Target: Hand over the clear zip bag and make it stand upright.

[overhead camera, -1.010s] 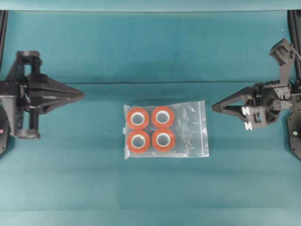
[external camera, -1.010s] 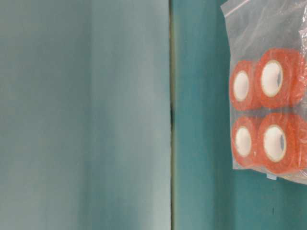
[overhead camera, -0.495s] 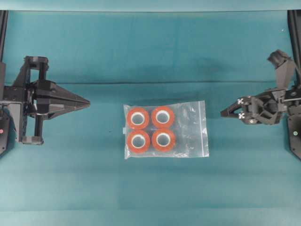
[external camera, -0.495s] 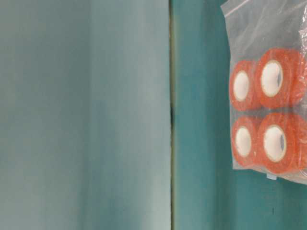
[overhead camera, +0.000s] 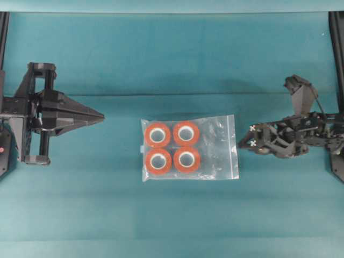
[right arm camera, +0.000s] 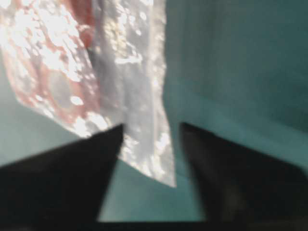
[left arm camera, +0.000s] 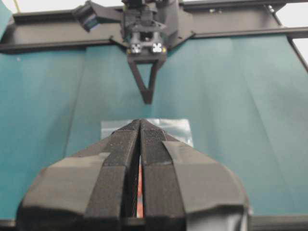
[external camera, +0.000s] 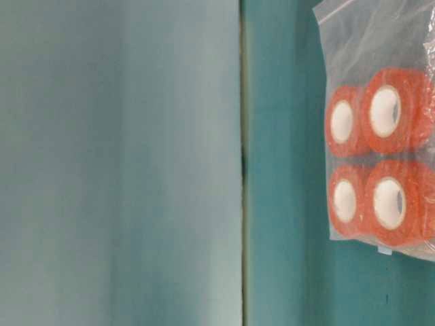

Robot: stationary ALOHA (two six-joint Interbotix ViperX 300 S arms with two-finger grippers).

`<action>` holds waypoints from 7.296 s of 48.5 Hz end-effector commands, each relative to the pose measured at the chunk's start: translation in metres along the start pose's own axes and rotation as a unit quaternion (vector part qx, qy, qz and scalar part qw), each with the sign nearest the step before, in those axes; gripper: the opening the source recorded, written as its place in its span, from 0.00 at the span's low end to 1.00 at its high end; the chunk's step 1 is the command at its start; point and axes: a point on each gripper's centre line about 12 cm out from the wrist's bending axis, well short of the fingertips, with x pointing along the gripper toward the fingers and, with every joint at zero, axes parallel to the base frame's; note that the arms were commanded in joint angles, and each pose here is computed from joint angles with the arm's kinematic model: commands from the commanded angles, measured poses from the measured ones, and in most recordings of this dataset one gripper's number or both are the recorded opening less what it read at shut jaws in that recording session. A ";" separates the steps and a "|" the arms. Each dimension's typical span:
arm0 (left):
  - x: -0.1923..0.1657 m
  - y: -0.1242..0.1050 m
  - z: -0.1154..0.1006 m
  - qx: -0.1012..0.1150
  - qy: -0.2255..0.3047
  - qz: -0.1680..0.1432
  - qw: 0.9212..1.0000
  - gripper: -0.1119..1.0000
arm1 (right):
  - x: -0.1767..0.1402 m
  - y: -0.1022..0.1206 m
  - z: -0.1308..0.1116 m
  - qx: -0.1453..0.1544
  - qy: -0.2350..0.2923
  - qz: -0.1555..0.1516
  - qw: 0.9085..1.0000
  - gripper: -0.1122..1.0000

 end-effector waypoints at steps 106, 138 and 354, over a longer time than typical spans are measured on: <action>-0.002 0.000 -0.003 -0.074 0.006 0.001 0.997 0.09 | 0.057 0.053 0.003 -0.066 -0.035 0.058 0.996 0.11; -0.001 0.004 0.001 -0.070 0.000 0.008 0.998 0.09 | 0.020 0.123 0.026 -0.180 0.008 0.017 0.984 0.11; 0.034 0.000 -0.099 -0.084 0.126 0.014 0.988 0.94 | 0.017 0.230 0.019 -0.738 0.221 -0.086 0.631 0.11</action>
